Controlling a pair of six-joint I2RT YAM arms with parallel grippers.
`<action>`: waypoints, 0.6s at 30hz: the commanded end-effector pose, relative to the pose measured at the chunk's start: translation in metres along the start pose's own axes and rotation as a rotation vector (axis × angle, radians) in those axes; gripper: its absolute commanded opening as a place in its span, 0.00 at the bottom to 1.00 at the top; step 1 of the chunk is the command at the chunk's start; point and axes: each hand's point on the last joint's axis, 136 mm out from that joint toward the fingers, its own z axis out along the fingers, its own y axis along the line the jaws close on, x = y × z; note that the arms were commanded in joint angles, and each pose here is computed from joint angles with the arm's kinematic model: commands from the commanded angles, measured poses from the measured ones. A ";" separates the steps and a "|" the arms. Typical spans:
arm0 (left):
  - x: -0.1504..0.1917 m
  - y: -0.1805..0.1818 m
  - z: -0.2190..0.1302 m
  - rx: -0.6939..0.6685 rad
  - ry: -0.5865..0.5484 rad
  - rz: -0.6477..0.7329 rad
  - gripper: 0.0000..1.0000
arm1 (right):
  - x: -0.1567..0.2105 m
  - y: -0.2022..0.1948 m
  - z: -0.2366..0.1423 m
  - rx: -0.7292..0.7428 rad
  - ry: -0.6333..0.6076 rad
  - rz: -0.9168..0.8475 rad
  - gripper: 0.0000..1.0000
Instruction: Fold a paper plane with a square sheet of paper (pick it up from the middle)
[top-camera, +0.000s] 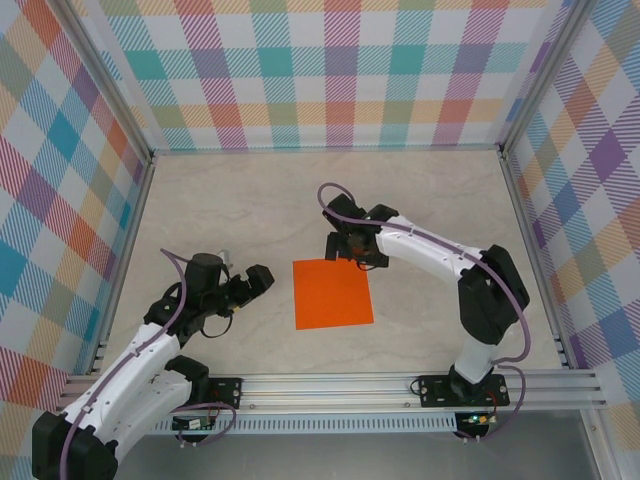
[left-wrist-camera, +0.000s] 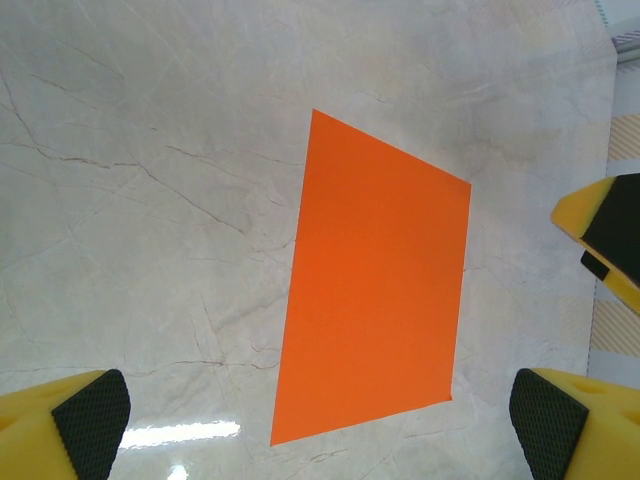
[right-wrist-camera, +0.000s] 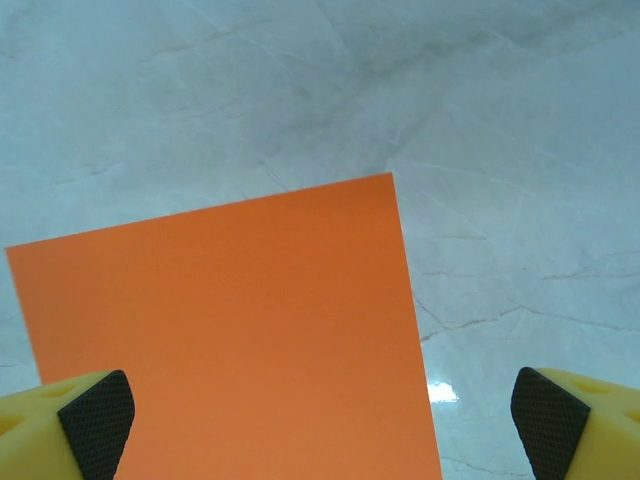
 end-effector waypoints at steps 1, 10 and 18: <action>0.002 0.000 0.006 0.026 0.019 -0.027 1.00 | 0.025 -0.006 0.021 0.017 0.107 0.054 1.00; 0.010 -0.012 0.024 0.066 0.069 -0.031 1.00 | 0.043 0.021 0.037 -0.087 0.191 0.050 1.00; 0.023 -0.019 0.045 -0.009 0.148 0.039 1.00 | 0.048 0.033 0.039 -0.092 0.210 0.027 1.00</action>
